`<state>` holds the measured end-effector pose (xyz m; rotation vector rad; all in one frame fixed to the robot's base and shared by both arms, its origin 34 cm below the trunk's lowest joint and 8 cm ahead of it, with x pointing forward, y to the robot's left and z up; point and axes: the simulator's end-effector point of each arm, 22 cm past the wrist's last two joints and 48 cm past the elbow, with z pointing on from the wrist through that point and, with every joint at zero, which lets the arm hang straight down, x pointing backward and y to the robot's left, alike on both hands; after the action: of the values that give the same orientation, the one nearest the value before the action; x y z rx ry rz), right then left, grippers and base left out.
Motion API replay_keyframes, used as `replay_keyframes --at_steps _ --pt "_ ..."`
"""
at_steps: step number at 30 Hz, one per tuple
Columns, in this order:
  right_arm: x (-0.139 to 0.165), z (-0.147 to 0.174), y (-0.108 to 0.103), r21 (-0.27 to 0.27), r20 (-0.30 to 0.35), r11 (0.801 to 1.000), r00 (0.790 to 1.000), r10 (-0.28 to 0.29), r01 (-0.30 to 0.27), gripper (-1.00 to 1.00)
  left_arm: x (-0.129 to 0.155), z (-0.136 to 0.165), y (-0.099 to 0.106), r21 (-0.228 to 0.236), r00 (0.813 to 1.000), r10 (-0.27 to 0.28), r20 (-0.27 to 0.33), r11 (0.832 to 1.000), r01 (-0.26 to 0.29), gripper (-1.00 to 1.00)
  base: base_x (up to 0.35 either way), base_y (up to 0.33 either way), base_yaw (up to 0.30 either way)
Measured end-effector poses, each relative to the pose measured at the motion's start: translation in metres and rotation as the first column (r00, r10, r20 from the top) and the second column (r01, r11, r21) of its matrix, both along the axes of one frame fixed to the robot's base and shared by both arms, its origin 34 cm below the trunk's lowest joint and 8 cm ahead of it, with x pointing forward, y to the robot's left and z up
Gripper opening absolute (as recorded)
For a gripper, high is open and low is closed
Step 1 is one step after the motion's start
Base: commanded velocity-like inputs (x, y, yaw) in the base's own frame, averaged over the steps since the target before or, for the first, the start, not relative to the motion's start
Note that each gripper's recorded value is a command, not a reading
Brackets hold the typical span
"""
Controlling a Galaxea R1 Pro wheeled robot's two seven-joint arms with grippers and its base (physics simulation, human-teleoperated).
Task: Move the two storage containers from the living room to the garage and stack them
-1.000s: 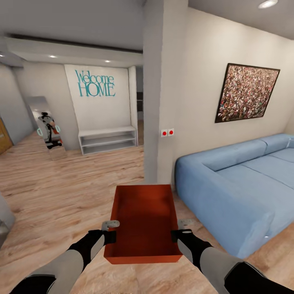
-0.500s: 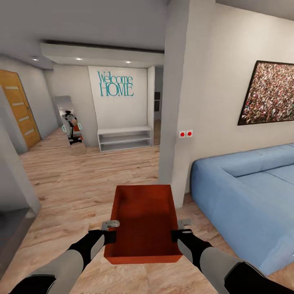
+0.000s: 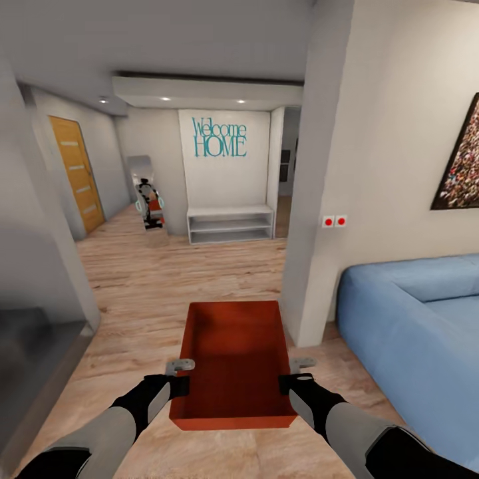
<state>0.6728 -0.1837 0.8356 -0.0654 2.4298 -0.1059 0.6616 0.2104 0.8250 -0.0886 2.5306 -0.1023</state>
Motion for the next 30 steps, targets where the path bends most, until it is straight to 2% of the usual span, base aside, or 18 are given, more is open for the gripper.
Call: replay_keyframes --at_steps 19,30 --pt "0.0002 0.0002 0.0 0.0 0.001 1.0 1.0 0.0 0.0 -1.0 0.0002 0.0002 0.0 0.0 1.0 0.0 0.001 1.0 0.0 -1.0 0.0 0.0 0.274" --pt "0.0003 0.0002 -0.0001 0.0 0.001 1.0 1.0 0.001 -0.001 -1.0 0.0001 0.0 -0.0002 -0.001 1.0 0.0 0.001 1.0 0.0 -1.0 0.0 0.0 0.034"
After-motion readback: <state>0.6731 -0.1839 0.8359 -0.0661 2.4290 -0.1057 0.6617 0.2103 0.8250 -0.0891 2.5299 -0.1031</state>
